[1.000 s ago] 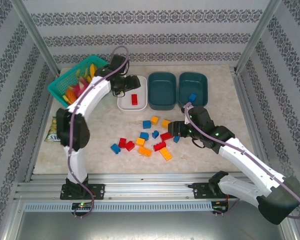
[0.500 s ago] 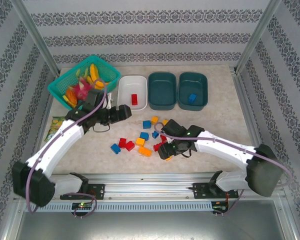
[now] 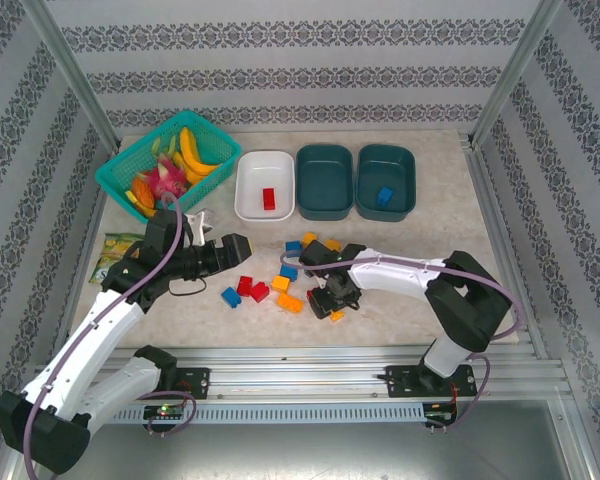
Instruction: Sort the legos into containers by color
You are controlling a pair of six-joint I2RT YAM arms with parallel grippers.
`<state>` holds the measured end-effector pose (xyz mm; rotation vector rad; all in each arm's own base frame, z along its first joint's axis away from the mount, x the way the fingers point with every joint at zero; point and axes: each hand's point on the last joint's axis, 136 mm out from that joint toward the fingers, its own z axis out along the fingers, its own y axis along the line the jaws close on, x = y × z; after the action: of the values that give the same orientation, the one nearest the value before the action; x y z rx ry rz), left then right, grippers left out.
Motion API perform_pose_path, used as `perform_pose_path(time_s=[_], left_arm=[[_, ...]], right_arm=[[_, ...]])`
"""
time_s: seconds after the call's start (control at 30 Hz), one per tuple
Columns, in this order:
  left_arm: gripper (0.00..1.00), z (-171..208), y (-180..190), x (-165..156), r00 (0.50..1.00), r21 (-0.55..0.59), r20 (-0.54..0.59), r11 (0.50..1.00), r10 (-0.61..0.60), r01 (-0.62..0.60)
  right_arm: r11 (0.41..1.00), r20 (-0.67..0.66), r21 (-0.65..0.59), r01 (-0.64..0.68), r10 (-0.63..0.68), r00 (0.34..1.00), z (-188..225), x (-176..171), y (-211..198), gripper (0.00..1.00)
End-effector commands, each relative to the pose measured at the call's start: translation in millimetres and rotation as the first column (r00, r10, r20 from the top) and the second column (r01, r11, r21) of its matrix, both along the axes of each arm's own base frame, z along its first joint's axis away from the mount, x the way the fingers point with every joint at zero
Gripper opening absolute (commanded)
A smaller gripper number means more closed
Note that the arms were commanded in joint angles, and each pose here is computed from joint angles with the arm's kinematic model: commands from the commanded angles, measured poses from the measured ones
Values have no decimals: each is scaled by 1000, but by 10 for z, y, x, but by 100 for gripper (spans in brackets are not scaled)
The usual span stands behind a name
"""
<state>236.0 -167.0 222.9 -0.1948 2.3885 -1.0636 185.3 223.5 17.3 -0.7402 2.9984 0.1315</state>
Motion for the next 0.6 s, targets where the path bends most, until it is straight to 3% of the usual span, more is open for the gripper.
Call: perform_pose_path(time_s=[0.0, 0.23, 0.33, 0.57], left_arm=[[89, 54, -1, -18, 1000, -18, 15, 1000, 14, -14], [89, 47, 7, -52, 1000, -38, 20, 999, 23, -22], [89, 57, -16, -37, 999, -56, 21, 998, 25, -24], [88, 272, -92, 161, 997, -78, 62, 996, 46, -41]], right_arm=[[999, 15, -48, -19, 20, 1000, -31, 41, -14, 50], [998, 14, -58, -30, 31, 999, -64, -23, -41, 32], [998, 20, -45, -34, 35, 999, 30, -72, -60, 29], [999, 94, 49, 22, -26, 995, 749, -74, -168, 27]])
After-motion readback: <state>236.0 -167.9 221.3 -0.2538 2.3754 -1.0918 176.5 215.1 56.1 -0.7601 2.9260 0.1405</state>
